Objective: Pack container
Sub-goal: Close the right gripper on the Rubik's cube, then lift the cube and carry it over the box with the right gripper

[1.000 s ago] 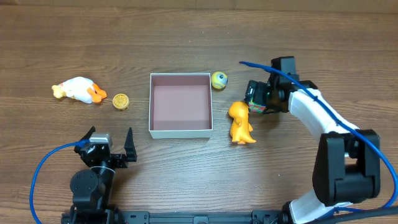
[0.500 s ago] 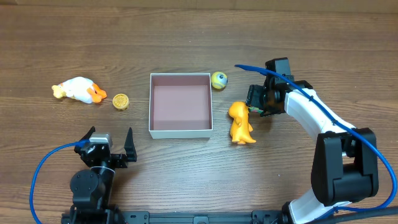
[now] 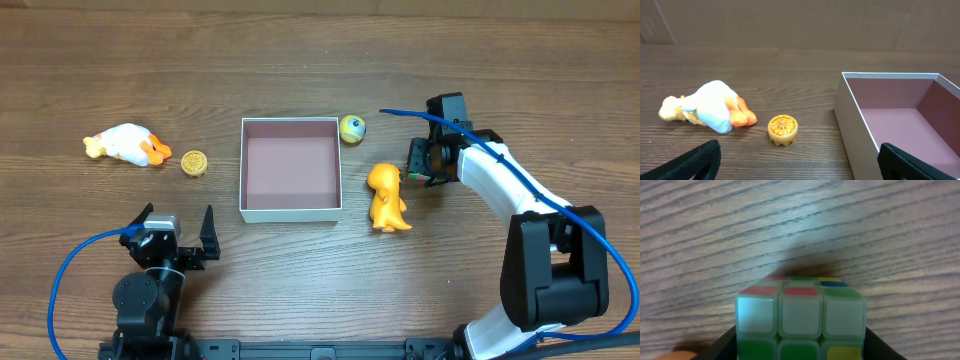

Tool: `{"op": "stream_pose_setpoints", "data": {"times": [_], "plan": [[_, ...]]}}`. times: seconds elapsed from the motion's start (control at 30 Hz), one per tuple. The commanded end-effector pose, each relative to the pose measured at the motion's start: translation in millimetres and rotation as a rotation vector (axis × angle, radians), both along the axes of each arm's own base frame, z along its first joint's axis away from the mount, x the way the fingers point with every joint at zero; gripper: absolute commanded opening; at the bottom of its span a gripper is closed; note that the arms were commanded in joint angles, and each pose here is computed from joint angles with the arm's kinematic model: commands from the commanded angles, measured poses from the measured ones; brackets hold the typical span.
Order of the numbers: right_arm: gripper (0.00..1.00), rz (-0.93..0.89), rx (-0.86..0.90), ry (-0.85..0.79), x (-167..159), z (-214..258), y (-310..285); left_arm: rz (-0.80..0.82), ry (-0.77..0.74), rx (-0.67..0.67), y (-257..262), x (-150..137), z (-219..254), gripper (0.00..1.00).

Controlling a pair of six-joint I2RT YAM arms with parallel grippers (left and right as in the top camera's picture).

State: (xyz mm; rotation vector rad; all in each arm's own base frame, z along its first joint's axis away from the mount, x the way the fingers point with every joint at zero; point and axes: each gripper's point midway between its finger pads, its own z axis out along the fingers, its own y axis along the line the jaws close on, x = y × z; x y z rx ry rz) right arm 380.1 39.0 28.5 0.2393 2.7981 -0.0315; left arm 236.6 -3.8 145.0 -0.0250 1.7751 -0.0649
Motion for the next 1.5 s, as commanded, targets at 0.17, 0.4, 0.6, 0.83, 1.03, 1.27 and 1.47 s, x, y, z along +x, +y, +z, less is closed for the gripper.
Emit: {"op": "stream_pose_setpoints", "data": {"times": [0.17, 0.4, 0.6, 0.83, 1.03, 1.27, 1.47], "plan": [[0.41, -0.007, -0.025, -0.022, 6.7, 7.0, -3.6, -0.01, -0.006, 0.006, -1.1, -0.1, 0.5, 1.0], [0.4, -0.007, -0.021, -0.059, 26.0, 37.9, -0.9, -0.01, -0.006, 0.006, -1.1, -0.1, 0.5, 1.0], [0.37, -0.009, -0.012, -0.141, 55.4, 103.8, 3.0, -0.01, -0.006, 0.006, -1.2, -0.1, 0.6, 1.0], [0.37, 0.034, -0.003, -0.172, 57.9, 163.6, 22.6, -0.01, -0.006, 0.006, -1.1, -0.1, 0.5, 1.0], [0.37, 0.181, 0.005, -0.155, 39.1, 171.3, 84.6, -0.01, -0.006, 0.006, -1.1, -0.1, 0.6, 1.0], [0.37, 0.341, 0.035, -0.16, 4.4, 171.9, 170.2, -0.01, -0.006, 0.006, -1.1, -0.1, 0.6, 1.0], [0.38, 0.418, 0.086, -0.225, -6.4, 178.7, 221.4, -0.01, -0.006, 0.006, -1.1, -0.1, 0.5, 1.0]]}}
